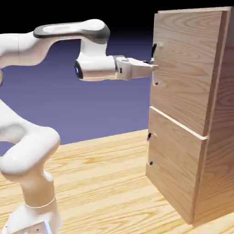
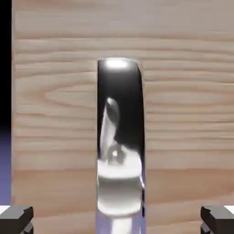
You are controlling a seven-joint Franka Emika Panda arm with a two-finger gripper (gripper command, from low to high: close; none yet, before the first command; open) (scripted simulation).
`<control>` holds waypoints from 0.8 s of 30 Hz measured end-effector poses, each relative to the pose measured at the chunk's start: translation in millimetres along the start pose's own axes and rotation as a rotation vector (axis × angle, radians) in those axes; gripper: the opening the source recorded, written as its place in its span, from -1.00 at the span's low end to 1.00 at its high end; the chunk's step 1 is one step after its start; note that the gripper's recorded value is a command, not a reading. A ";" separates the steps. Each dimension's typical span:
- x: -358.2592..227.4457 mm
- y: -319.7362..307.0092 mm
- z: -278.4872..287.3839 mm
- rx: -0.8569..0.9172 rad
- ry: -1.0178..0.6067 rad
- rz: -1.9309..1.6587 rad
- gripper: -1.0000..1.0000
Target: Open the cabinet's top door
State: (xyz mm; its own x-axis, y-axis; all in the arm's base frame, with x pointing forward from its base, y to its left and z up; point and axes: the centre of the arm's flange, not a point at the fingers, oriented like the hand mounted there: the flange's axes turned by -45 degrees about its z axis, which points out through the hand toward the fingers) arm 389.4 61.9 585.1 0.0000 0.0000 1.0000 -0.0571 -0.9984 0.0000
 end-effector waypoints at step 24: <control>0.1 86.4 -104.3 0.432 0.000 -0.001 -1.00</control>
State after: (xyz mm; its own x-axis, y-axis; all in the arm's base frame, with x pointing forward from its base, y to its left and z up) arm 280.3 -18.4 585.2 -0.0004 0.0006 1.0000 0.3662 -0.9305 0.0007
